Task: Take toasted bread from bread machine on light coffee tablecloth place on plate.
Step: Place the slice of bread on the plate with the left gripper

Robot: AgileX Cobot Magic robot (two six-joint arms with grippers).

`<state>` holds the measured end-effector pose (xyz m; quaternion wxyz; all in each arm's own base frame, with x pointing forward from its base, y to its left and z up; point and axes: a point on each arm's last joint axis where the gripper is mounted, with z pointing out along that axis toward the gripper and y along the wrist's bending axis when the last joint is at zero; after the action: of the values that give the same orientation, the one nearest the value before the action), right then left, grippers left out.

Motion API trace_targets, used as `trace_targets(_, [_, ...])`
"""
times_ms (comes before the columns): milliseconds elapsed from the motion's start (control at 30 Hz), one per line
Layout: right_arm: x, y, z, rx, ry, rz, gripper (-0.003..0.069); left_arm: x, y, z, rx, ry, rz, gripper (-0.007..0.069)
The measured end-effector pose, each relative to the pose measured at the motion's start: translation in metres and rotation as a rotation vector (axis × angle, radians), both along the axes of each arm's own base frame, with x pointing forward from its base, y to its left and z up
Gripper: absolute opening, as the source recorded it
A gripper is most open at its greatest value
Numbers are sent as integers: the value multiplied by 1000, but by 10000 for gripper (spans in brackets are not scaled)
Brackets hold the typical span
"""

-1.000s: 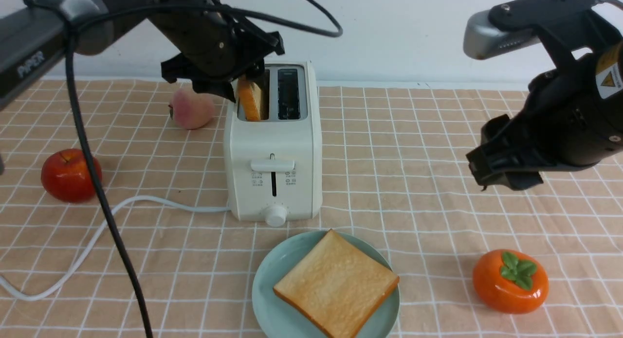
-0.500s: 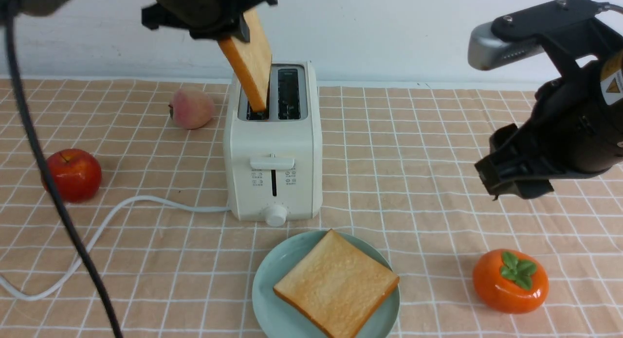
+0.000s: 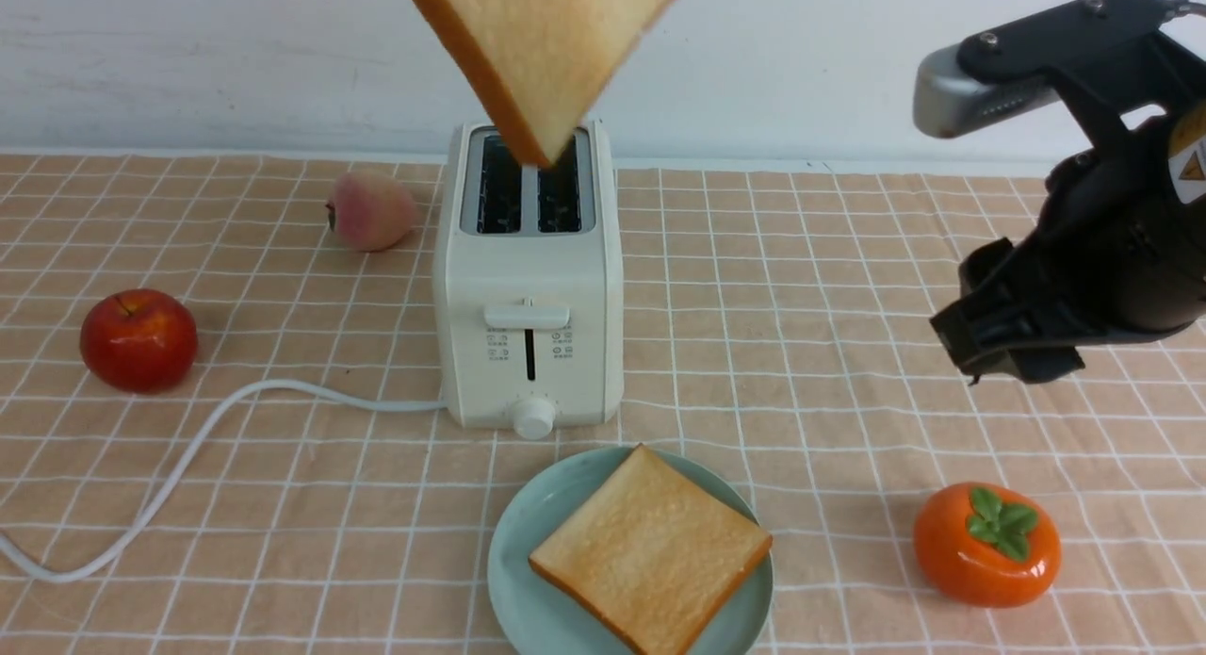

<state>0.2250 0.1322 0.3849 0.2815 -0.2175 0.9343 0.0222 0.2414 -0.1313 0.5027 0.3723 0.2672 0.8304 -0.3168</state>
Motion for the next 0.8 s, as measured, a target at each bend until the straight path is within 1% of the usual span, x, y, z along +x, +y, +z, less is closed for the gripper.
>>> trace_targets(33, [0,0,0,1,1,0,421,7,-4,-18,14,53,-24,75])
trace_targets(67, [0,0,0,1,1,0,421,8,-5,-22,18,62,-32,75])
trace_targets(100, [0,0,0,4,1,-3,421,21,-10,-57,56,164,-58,75])
trace_targets(133, [0,0,0,7,1,-4,421,28,-12,-82,82,235,-71,75])
trace_targets(167, [0,0,0,8,2,-6,421,29,-13,-87,85,251,-71,75])
trace_targets(200, [0,0,0,14,2,-12,421,38,-17,-126,111,361,-75,75])
trace_targets(233, [0,0,0,15,2,-15,421,41,-18,-135,112,387,-71,75])
trace_targets(267, [0,0,0,17,3,-17,421,48,-21,-165,96,466,-51,75])
trace_targets(300, [0,0,0,17,3,-17,421,54,-24,-184,73,516,-30,75])
trace_targets(333, [0,1,0,18,3,-18,421,54,-25,-189,65,533,-28,75])
trace_targets(367, [0,1,0,18,2,-18,421,60,-30,-211,26,594,-13,75])
trace_targets(400, [0,1,0,19,2,-20,421,64,-32,-224,3,624,-2,75])
trace_targets(467, [0,1,0,19,2,-20,421,72,-37,-239,-38,658,19,75])
trace_targets(567, [0,1,0,19,2,-20,421,81,-39,-251,-63,668,58,75])
trace_targets(600, [0,1,0,19,2,-20,421,85,-40,-255,-71,662,82,87])
trace_targets(667, [0,0,0,17,7,-21,421,89,-40,-257,-77,646,111,129])
trace_targets(700, [-1,0,0,14,12,-22,421,91,-39,-258,-81,635,125,161])
trace_targets(767, [-1,0,-1,8,21,-23,421,94,-39,-257,-90,615,149,252])
trace_targets(800, [-1,-1,-1,7,22,-24,421,94,-39,-257,-90,612,152,262])
